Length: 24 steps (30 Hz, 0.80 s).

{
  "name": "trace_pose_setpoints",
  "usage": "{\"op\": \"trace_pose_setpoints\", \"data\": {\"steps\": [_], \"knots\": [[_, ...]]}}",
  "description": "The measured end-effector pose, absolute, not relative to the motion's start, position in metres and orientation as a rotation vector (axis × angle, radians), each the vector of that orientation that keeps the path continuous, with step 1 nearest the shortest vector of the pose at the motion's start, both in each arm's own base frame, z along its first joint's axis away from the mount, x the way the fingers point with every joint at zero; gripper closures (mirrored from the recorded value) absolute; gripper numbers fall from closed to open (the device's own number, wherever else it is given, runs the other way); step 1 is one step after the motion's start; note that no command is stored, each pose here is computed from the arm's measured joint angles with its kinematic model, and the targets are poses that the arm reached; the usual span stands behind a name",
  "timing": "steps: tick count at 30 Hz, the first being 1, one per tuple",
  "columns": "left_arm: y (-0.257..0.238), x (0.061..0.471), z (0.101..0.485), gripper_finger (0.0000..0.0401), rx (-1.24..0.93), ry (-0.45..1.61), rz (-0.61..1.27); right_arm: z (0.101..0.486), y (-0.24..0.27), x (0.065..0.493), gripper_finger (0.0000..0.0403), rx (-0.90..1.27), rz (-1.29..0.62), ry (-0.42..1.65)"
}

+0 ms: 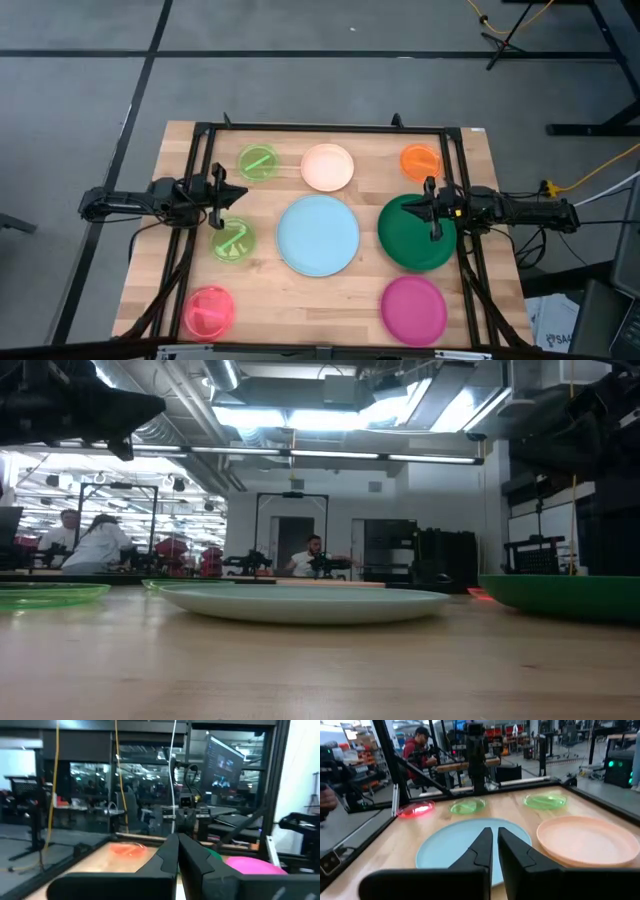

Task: Stack plastic plates
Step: Stack the green plate on top of the blue plate

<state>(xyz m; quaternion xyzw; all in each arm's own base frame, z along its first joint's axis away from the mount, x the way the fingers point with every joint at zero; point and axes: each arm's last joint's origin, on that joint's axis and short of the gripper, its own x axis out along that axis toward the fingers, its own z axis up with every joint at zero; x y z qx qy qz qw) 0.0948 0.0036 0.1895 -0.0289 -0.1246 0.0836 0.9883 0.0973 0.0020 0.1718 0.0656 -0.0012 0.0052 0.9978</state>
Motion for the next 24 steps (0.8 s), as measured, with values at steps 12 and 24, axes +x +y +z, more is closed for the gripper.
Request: {"op": "trace_pose_setpoints", "data": {"steps": [12,24], "knots": [[0.004,0.105,0.188,0.0397,-0.045,-0.215,0.193,0.191,-0.002,0.104,0.0379,0.12,-0.155,0.057],[0.004,0.11,0.187,0.0397,-0.095,-0.199,0.188,0.224,-0.006,0.131,0.0379,-0.017,-0.293,0.505]]}}
